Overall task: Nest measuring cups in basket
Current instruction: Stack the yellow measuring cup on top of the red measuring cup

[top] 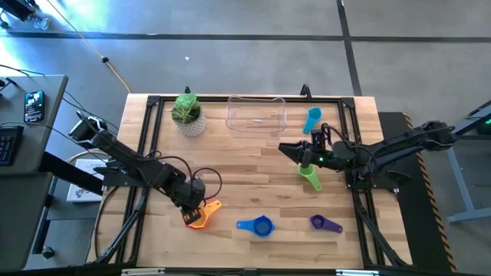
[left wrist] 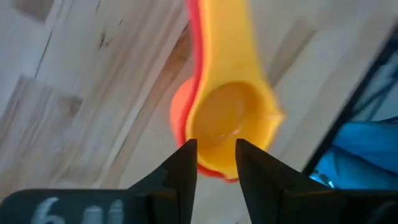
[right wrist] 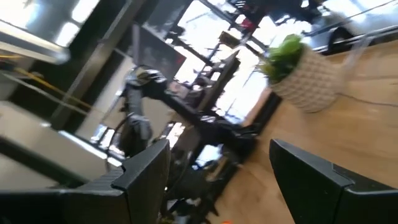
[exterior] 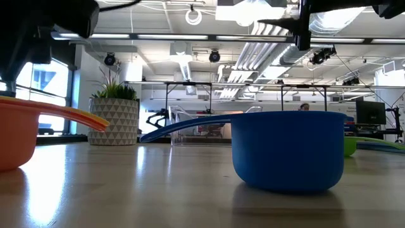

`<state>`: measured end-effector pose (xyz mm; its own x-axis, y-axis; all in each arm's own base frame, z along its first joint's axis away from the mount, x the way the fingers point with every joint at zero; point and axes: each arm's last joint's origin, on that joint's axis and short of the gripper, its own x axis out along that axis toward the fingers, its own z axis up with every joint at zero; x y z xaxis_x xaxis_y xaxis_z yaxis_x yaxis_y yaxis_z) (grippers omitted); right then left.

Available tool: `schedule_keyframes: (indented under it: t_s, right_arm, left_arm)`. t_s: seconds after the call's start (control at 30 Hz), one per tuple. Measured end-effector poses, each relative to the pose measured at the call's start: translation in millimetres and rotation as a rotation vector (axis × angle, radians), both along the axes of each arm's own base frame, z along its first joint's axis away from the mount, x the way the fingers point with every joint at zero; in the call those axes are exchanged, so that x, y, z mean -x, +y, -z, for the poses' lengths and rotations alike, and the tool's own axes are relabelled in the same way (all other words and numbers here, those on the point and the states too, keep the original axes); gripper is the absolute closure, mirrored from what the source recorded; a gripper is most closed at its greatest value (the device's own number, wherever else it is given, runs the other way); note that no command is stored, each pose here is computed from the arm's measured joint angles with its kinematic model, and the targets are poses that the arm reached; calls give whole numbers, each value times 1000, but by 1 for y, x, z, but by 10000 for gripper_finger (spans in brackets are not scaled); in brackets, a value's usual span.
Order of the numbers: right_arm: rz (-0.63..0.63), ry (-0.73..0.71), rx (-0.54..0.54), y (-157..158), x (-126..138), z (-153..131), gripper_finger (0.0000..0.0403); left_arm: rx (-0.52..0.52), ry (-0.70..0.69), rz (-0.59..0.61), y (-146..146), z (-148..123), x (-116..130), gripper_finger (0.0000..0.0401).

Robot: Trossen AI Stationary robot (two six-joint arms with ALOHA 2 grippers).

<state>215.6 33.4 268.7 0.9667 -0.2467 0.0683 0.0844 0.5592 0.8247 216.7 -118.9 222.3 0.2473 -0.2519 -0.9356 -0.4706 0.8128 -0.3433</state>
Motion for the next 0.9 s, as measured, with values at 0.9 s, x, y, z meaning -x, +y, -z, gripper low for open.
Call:
schedule_keyframes:
  t_s: [0.9]
  right_arm:
    - [11, 514, -106, 70, -40, -58, 137]
  left_arm:
    - [-73, -246, -43, 15, -45, 18, 311]
